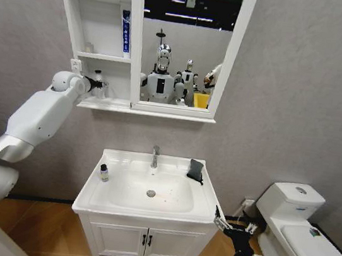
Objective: Move facial cleanser and shampoo from washbasin to cabinet, then wipe washbasin with towel.
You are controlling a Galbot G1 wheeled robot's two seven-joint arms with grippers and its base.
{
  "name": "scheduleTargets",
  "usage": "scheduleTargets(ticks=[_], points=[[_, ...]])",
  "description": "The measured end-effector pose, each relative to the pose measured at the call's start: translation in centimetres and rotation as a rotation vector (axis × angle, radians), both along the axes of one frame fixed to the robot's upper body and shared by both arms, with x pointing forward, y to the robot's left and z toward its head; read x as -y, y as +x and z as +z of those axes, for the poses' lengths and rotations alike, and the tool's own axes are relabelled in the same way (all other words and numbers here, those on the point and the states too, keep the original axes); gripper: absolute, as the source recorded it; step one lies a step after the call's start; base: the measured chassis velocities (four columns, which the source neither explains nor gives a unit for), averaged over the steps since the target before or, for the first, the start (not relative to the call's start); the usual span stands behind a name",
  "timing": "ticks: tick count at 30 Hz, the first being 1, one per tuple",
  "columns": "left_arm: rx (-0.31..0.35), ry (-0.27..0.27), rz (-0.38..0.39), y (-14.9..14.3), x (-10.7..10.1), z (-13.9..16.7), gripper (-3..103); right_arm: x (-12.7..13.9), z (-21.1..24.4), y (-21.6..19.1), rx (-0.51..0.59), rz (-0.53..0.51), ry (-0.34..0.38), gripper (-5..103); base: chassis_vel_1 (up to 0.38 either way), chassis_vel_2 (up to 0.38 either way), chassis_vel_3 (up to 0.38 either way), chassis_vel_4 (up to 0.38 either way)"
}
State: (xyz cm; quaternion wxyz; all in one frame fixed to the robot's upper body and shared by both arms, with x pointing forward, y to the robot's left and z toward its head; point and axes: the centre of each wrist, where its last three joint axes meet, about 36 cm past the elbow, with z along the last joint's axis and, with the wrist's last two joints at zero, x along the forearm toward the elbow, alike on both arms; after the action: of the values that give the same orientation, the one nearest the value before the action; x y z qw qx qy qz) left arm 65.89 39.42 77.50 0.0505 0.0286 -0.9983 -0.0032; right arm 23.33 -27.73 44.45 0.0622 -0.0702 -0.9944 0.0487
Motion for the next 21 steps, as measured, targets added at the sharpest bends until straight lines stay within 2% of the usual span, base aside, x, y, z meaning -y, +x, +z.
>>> scheduleTargets(ticks=[1, 2, 4, 5, 6, 7, 8, 9, 11, 12, 13, 15, 18, 19, 21], points=[[0.0, 0.0, 0.0, 0.0, 0.0, 0.0, 94, 0.0, 0.0, 0.0, 0.0, 0.0, 0.0, 100, 0.0, 0.0, 0.0, 0.0], [0.013, 0.006, 0.008, -1.6, -0.4, 0.0, 98, 0.1, 0.0, 0.0, 0.001, -0.007, 0.002, 100, 0.0, 0.0, 0.0, 0.0], [0.031, 0.014, 0.022, -4.6, -0.5, -0.2, 99, 0.3, 0.0, 0.1, 0.003, -0.015, 0.001, 100, 0.0, 0.0, 0.0, 0.0], [0.031, 0.012, 0.019, -7.8, -0.1, -1.1, 100, 0.3, 0.0, 0.2, 0.006, -0.016, 0.002, 100, 0.0, 0.0, 0.0, 0.0], [0.031, 0.012, 0.019, -7.8, -0.1, -1.1, 100, 0.3, 0.0, 0.2, 0.006, -0.016, 0.002, 100, 0.0, 0.0, 0.0, 0.0], [0.023, 0.009, 0.006, -9.3, 0.3, -1.6, 100, 0.3, 0.0, 0.2, 0.008, -0.018, 0.003, 100, 0.0, 0.0, 0.0, 0.0], [0.014, 0.013, -0.021, -12.0, 1.0, -2.5, 100, 0.1, 0.0, 0.3, 0.003, -0.016, 0.013, 100, 0.0, 0.0, 0.0, 0.0], [0.014, 0.013, -0.021, -12.0, 1.0, -2.5, 100, 0.1, 0.0, 0.3, 0.003, -0.016, 0.013, 100, 0.0, 0.0, 0.0, 0.0], [0.049, 0.022, -0.062, -15.0, 2.3, -3.6, 100, -0.1, -0.2, 0.3, -0.006, -0.01, 0.023, 100, 0.0, 0.0, 0.0, 0.0], [0.049, 0.022, -0.062, -15.0, 2.3, -3.6, 100, -0.1, -0.2, 0.3, -0.006, -0.01, 0.023, 100, 0.0, 0.0, 0.0, 0.0], [0.058, 0.016, -0.071, -16.7, 3.1, -4.5, 100, -0.2, -0.3, 0.4, -0.01, -0.007, 0.025, 100, 0.0, 0.0, 0.0, 0.0], [0.051, 0.01, -0.069, -17.6, 3.5, -5.2, 100, -0.3, -0.3, 0.4, -0.011, -0.005, 0.026, 100, 0.0, 0.0, 0.0, 0.0], [0.009, -0.001, -0.064, -21.9, 4.4, -9.2, 100, -0.2, -0.4, 0.4, -0.014, -0.004, 0.022, 100, 0.0, 0.0, 0.0, 0.0], [0.009, -0.001, -0.064, -21.9, 4.4, -9.2, 100, -0.2, -0.4, 0.4, -0.014, -0.004, 0.022, 100, 0.0, 0.0, 0.0, 0.0], [-0.045, -0.022, -0.069, -23.7, 5.3, -12.7, 100, 0.0, -0.4, 0.3, -0.017, -0.008, 0.019, 100, 0.0, 0.0, 0.0, 0.0]])
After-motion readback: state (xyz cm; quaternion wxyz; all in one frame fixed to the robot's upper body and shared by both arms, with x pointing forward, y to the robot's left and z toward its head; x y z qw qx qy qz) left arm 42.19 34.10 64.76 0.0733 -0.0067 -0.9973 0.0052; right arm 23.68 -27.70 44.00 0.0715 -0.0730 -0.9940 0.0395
